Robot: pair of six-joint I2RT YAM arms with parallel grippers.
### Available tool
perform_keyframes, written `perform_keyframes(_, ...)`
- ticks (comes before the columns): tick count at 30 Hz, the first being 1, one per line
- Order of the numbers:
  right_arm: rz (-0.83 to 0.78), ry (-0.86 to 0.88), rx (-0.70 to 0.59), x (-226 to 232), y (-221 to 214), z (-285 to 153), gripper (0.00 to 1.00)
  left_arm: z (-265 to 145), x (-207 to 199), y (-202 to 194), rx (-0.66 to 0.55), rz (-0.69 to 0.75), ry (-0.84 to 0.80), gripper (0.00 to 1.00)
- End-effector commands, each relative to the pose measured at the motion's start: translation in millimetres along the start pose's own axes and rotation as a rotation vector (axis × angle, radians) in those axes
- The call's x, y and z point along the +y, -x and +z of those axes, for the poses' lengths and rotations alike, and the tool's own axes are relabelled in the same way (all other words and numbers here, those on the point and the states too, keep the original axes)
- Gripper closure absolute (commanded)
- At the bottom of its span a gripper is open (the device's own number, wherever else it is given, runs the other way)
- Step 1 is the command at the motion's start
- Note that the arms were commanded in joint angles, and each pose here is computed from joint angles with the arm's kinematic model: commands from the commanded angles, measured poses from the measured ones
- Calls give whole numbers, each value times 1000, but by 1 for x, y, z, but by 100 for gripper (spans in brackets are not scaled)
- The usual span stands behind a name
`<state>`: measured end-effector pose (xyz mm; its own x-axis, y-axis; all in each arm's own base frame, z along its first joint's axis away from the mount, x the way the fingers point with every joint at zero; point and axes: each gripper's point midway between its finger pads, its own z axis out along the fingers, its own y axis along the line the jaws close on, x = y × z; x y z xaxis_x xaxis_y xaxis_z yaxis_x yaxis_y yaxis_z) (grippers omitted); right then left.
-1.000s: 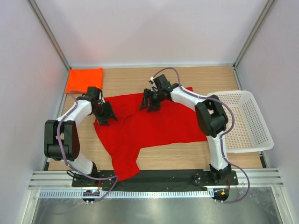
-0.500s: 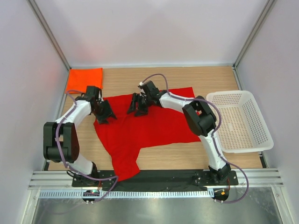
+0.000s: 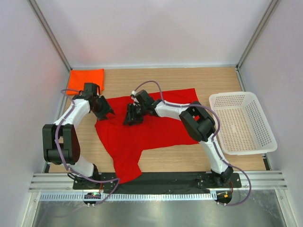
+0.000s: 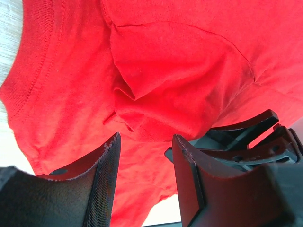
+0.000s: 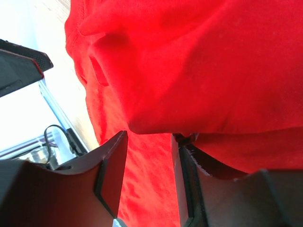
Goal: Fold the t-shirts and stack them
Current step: Fold the tshirt
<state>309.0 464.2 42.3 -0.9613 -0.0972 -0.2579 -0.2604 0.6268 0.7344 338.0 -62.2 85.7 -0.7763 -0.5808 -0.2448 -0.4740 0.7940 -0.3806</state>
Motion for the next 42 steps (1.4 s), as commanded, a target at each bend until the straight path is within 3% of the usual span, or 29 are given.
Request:
perform_keyframes(1, -86, 11, -55, 16, 15, 3, 53, -8, -11, 10, -32, -15, -40, 51)
perform_keyframes(5, -116, -17, -86, 17, 26, 0, 57, -11, -4, 11, -50, 1, -13, 51)
perform_keyframes(9, -156, -6, -106, 32, 43, -4, 85, -15, 3, 12, -77, 3, 10, 51)
perform_keyframes(10, -166, 1, -116, 37, 46, -4, 86, -16, 4, 11, -80, 1, 15, 51)
perform_keyframes(15, -201, 27, -207, 53, 94, 4, 85, -16, 8, 8, -78, -10, 26, 51)
perform_keyframes(18, -225, 56, -228, 55, 122, 17, 67, -15, 9, 5, -61, -10, 27, 50)
perform_keyframes(21, -212, 104, -244, 67, 142, 12, 60, -17, 7, 6, -62, 12, 22, 49)
perform_keyframes(23, -207, 75, -261, 66, 147, 2, 52, -19, 6, 7, -64, 26, 19, 49)
perform_keyframes(28, -164, -78, -250, 30, 127, -36, 44, -18, 0, 9, -69, 132, 11, 48)
perform_keyframes(29, -180, -70, -270, 41, 128, -55, 43, -17, -5, 6, -63, 157, 8, 50)
perform_keyframes(34, -162, -101, -247, 25, 108, -65, 46, -19, -19, 11, -67, 163, -15, 55)
perform_keyframes(35, -148, -66, -246, 30, 106, -63, 52, -19, -20, 12, -68, 158, -19, 55)
perform_keyframes(36, -121, -69, -226, 21, 97, -55, 64, -19, -21, 12, -68, 157, -20, 55)
perform_keyframes(42, -106, -12, -243, 29, 90, -43, 70, -16, -27, 5, -24, 133, -46, 56)
